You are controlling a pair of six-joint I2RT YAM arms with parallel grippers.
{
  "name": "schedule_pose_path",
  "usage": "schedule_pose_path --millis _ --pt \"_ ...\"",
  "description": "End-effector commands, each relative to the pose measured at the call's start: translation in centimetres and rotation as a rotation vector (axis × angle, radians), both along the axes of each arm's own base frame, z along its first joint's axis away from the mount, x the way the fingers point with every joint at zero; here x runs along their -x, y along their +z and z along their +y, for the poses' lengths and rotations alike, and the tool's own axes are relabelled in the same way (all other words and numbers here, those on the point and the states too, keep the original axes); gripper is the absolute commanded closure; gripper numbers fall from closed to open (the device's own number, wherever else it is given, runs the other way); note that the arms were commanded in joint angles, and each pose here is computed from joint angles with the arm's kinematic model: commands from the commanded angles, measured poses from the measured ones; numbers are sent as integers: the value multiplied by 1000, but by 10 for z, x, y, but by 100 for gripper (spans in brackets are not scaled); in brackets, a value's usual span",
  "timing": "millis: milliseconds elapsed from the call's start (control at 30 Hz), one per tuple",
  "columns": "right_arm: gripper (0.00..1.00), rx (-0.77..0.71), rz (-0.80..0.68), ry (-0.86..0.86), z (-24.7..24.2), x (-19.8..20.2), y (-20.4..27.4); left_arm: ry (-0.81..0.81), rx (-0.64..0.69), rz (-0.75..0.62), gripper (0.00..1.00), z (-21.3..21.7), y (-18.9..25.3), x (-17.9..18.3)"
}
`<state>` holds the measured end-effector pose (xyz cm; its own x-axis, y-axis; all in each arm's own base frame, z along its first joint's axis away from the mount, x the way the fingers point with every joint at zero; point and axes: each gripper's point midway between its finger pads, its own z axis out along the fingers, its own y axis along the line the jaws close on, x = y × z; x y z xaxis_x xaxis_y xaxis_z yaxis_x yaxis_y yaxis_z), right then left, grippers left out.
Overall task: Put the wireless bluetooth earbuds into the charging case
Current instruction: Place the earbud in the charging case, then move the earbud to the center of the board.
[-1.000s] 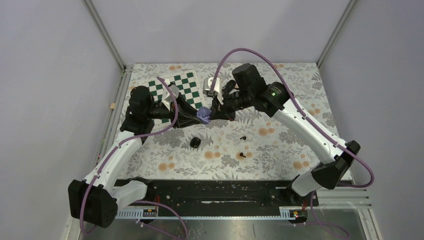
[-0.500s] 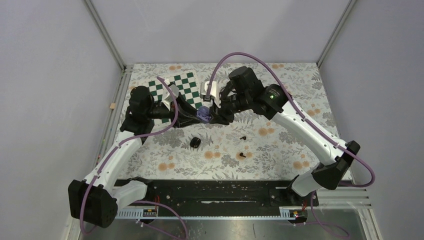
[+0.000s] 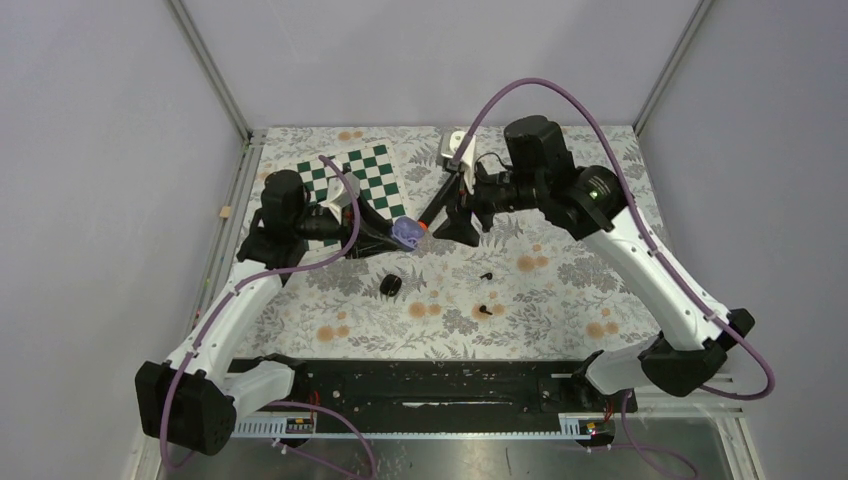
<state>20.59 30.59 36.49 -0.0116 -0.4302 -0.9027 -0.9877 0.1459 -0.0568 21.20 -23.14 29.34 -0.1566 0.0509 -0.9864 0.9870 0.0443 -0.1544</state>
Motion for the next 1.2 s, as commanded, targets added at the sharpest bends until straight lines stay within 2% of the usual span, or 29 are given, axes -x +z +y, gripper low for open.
schedule_pose_path --millis 0,133,333,500,600,667,767,900,967,1167 --pt "27 -57 139 -8 10 -20 -9 -41 -23 -123 100 4 19 6" --pt "27 -89 165 23 17 -28 -16 -53 -91 -152 100 10 9 12" --pt "33 -79 298 46 32 -35 -47 -29 -126 -131 100 14 3 14" --pt "52 17 458 -126 36 -69 -108 103 -227 -64 100 26 -18 6" --pt "62 70 488 -251 41 -97 -140 216 -268 -32 100 36 -30 -1" --pt "65 105 446 -270 44 -115 -151 304 -290 -16 100 45 -36 -7" --pt "65 193 279 -162 47 -138 -162 372 -314 -19 100 54 -41 -5" --pt "64 415 141 -74 40 -175 -191 388 -286 30 100 57 -38 1" --pt "65 501 126 -64 39 -192 -207 413 -246 76 100 61 -32 -2" --pt "61 567 100 30 52 -198 -248 600 -48 217 100 98 -3 -29"
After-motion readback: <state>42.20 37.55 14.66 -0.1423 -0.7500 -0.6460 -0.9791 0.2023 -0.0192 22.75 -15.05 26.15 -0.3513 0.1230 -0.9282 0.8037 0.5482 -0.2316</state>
